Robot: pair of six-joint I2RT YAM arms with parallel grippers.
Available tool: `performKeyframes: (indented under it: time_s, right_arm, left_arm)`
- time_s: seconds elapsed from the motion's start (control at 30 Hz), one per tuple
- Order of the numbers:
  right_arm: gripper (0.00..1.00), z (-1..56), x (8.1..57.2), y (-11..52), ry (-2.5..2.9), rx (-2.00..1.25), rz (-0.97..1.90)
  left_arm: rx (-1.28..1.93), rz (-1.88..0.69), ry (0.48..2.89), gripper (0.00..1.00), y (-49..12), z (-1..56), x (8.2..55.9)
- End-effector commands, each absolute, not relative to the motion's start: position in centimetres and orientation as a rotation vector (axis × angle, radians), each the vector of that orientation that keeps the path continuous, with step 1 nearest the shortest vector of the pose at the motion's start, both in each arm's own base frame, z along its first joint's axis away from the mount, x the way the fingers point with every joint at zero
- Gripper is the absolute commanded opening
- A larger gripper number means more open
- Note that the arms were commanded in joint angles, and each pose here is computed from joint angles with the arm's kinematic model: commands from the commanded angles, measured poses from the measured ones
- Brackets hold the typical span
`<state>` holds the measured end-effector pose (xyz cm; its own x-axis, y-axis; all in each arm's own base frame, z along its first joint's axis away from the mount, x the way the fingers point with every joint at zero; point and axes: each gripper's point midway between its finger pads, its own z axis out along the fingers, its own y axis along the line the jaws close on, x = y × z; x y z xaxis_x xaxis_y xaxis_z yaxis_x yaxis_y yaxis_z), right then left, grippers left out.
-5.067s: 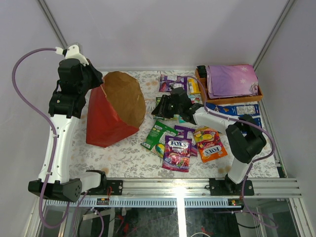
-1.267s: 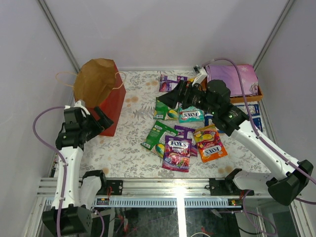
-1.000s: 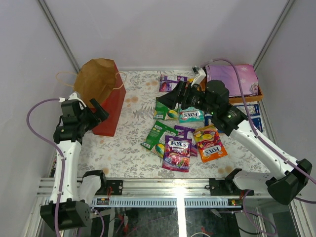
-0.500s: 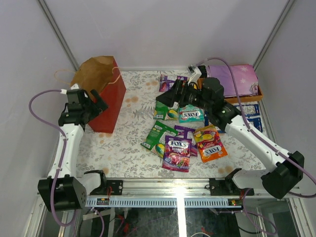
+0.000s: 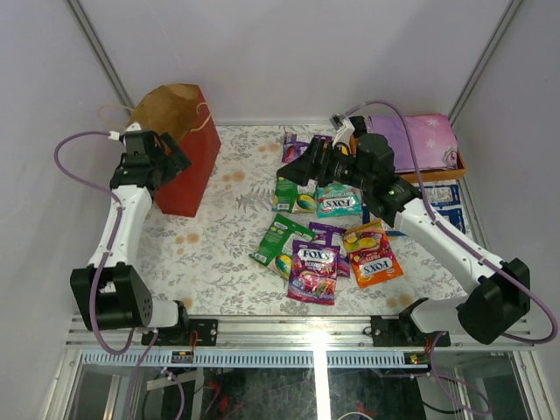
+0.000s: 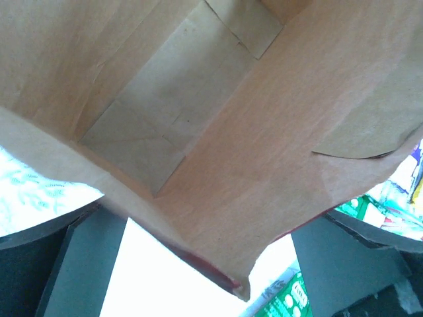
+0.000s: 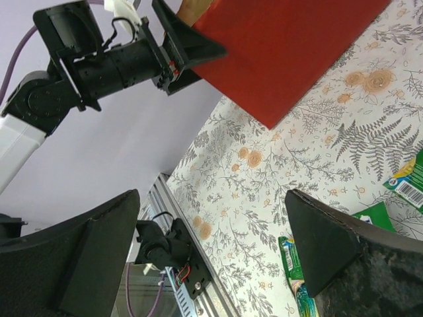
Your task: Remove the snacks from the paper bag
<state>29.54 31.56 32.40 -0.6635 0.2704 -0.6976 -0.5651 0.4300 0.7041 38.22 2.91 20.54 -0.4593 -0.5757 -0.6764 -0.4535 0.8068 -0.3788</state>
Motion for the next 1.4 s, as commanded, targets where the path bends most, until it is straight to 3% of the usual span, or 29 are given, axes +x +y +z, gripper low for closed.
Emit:
performKeyframes:
  time_s: [0.0, 0.2, 0.33, 0.5, 0.63, 0.73, 0.87, 1.03, 1.2, 1.37]
  right_arm:
    - [0.99, 34.3, 29.6, 31.9, 1.811, -0.289, 1.381]
    - [0.99, 34.3, 29.7, 31.8, 1.812, -0.292, 1.385]
    - [0.99, 34.3, 29.2, 31.8, 1.814, -0.313, 1.399]
    - [0.99, 34.5, 28.3, 31.2, 1.812, -0.318, 1.394]
    - [0.99, 35.4, 27.3, 30.4, 1.783, -0.3, 1.399]
    - [0.99, 36.5, 26.5, 29.2, 1.75, -0.272, 1.368]
    - [0.99, 38.3, 25.4, 27.1, 1.697, -0.229, 1.303]
    - [0.99, 39.7, 23.9, 25.3, 1.668, -0.218, 1.251]
    - [0.99, 39.5, 22.9, 25.1, 1.675, -0.213, 1.287]
    - [0.99, 39.0, 23.0, 25.5, 1.686, -0.211, 1.306]
  left_arm:
    - [-0.683, -0.171, 2.018, 1.0, 3.3, 24.0, 41.7]
    - [-0.635, -0.141, 2.012, 1.0, 3.3, 25.0, 43.0]
    - [-0.624, -0.15, 1.987, 1.0, 2.3, 25.9, 41.3]
    - [-0.307, -0.214, 1.888, 1.0, -8.2, 29.7, 34.0]
    - [-0.047, -0.335, 1.92, 1.0, -16.0, 26.7, 29.2]
    - [0.056, -0.45, 1.947, 1.0, -20.0, 23.8, 28.6]
    - [0.115, -0.47, 1.942, 1.0, -23.6, 20.7, 31.7]
    - [0.086, -0.474, 1.961, 1.0, -24.5, 17.0, 39.6]
    - [-0.033, -0.47, 1.95, 1.0, -20.0, 13.5, 47.3]
    - [-0.088, -0.459, 2.027, 1.0, -15.7, 8.8, 51.4]
